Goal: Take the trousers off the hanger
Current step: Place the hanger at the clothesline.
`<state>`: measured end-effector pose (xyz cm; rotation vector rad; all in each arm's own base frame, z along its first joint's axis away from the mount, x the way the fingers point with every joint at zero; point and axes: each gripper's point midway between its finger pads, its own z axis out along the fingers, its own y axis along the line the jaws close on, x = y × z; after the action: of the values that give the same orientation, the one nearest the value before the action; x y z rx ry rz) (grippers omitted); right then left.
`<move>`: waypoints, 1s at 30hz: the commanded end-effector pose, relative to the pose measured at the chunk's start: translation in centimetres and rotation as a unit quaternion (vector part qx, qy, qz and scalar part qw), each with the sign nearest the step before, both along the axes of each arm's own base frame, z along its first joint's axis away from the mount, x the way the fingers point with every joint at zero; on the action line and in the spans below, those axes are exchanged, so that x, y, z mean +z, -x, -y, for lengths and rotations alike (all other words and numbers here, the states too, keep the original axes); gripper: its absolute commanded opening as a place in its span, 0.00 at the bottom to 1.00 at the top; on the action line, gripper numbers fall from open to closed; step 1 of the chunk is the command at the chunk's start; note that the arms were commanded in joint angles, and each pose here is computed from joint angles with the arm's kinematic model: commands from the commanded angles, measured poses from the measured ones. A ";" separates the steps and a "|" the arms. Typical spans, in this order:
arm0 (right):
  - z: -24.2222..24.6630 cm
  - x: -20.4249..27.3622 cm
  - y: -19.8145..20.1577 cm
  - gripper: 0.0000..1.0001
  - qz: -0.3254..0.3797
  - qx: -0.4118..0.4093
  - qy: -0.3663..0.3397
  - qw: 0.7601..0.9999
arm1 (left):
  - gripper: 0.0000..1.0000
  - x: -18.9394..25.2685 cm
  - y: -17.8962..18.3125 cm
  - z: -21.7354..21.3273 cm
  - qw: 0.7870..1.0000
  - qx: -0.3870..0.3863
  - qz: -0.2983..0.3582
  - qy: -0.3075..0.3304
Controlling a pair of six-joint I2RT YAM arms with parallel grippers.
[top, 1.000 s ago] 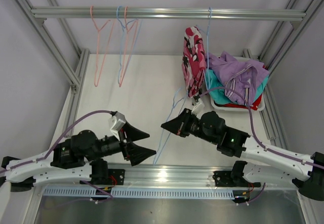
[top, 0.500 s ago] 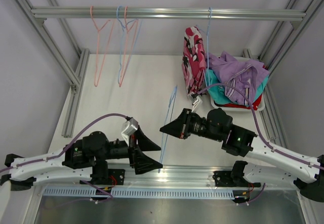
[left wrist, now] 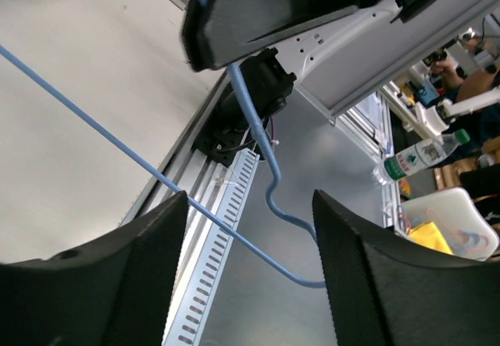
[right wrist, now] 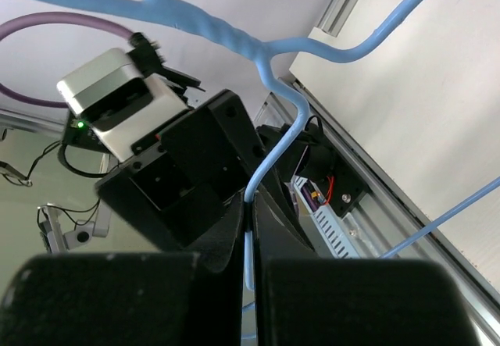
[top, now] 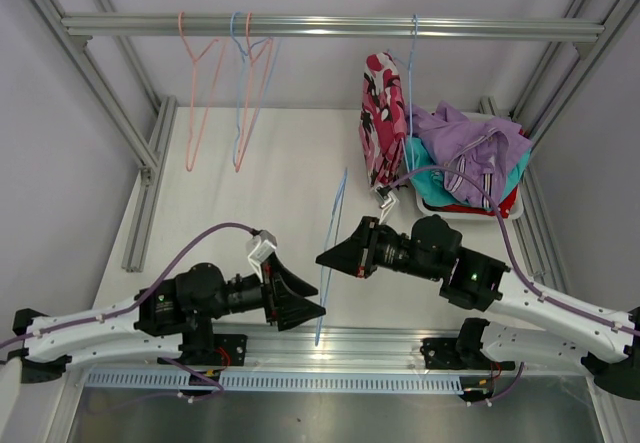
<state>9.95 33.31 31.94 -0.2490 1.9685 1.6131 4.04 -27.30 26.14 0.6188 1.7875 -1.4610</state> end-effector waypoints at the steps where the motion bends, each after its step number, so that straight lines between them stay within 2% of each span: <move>1: -0.1 2.6 0.6 0.00 0.028 0.014 -0.043 0.999 | 0.64 0.5 -0.7 0.7 0.999 0.012 -0.018 0.032; 8: -0.2 1.5 0.8 0.00 0.023 0.017 -0.040 0.999 | 0.62 2.4 -1.6 1.0 0.995 0.019 -0.001 0.097; 15: -0.3 0.7 0.9 0.00 0.020 0.020 -0.040 0.999 | 0.55 4.5 -1.9 0.9 0.992 0.022 0.019 0.119; 22: -0.5 -0.1 0.9 0.00 0.014 0.021 -0.038 0.999 | 0.32 4.2 -1.8 1.5 0.993 0.010 0.015 0.116; 30: -0.3 0.2 1.0 0.00 0.017 0.022 -0.043 0.999 | 0.22 2.8 -1.9 1.9 0.994 0.013 -0.006 0.106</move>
<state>9.23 33.76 29.85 -0.2737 1.9726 1.6503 6.25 -29.11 27.38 0.4975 1.6717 -1.5518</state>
